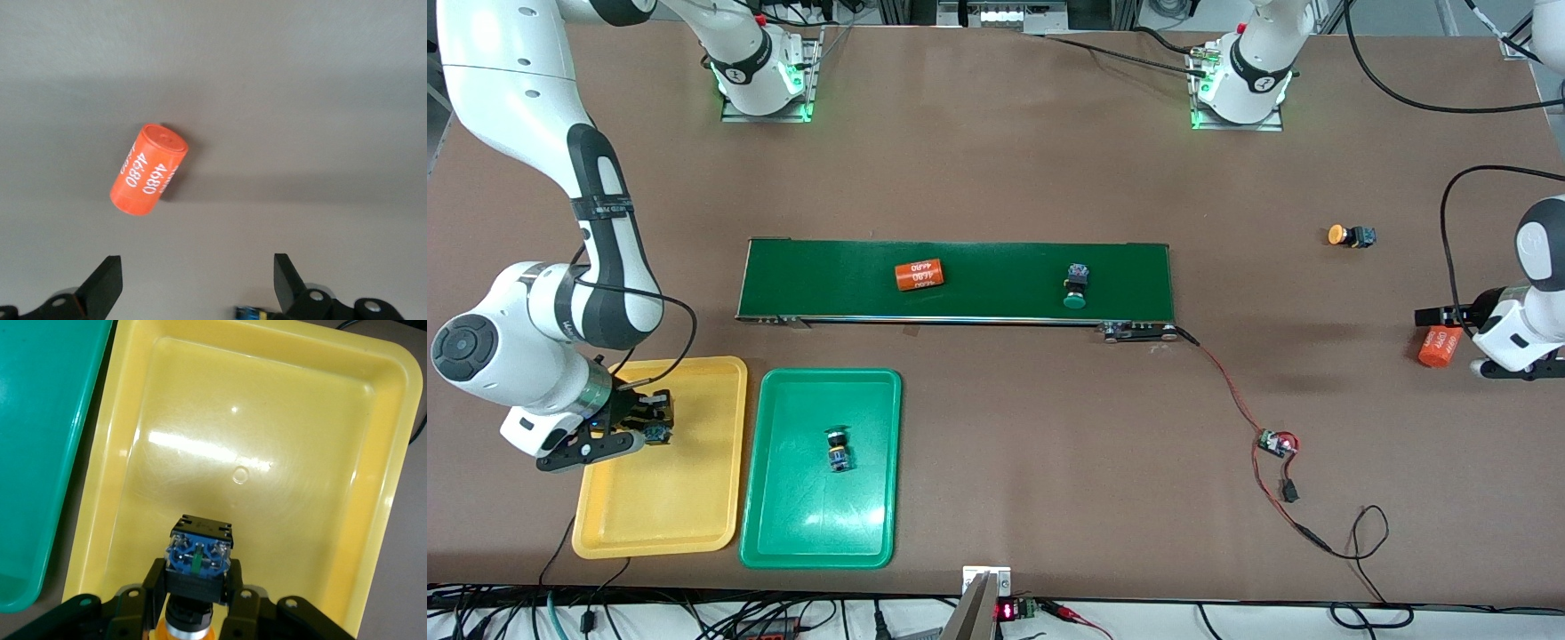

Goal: Sort buttons by color to trays
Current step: 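Drop the button into the yellow tray while the left gripper grasps the cylinder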

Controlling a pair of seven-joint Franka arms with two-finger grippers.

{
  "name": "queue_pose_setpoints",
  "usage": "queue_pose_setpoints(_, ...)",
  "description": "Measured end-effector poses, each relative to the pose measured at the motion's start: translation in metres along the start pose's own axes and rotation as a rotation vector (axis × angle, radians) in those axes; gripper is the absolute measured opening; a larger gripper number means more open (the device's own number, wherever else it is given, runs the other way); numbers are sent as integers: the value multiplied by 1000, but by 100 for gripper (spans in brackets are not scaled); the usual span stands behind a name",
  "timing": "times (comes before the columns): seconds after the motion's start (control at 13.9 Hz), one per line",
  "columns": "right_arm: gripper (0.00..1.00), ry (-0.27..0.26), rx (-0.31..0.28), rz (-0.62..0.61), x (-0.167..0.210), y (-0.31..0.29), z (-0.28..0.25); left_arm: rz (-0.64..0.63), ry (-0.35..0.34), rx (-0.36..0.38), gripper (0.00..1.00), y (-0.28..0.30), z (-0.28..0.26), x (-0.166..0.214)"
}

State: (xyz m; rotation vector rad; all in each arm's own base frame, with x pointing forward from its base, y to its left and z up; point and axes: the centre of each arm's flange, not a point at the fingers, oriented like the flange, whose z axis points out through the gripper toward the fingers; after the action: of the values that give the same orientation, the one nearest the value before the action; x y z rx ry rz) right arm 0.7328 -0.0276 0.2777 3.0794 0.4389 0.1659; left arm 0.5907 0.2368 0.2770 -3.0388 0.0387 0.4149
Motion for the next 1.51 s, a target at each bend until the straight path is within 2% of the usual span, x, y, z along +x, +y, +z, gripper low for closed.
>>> queue_pose_setpoints(0.14,45,11,-5,3,0,3,1,152,-19,-27,100,-19,33,-3)
queue_pose_setpoints(0.36,67,17,-7,4,1,4,1,394,19,-21,100,-25,49,4)
queue_pose_setpoints(0.65,70,16,-6,6,1,3,2,678,143,78,100,-27,37,20)
queue_pose_setpoints(0.72,77,16,-6,7,1,3,2,708,153,88,100,-27,37,22)
queue_pose_setpoints(0.86,98,15,-2,14,0,3,3,733,168,101,100,-32,42,24)
queue_pose_setpoints(1.01,100,1,10,57,-1,-1,1,739,173,98,100,-45,56,21)
queue_pose_setpoints(1.22,100,-88,51,98,-9,-10,-27,727,161,74,100,-60,79,14)
queue_pose_setpoints(1.51,100,-198,101,154,-40,-34,-98,728,165,63,100,-59,101,18)
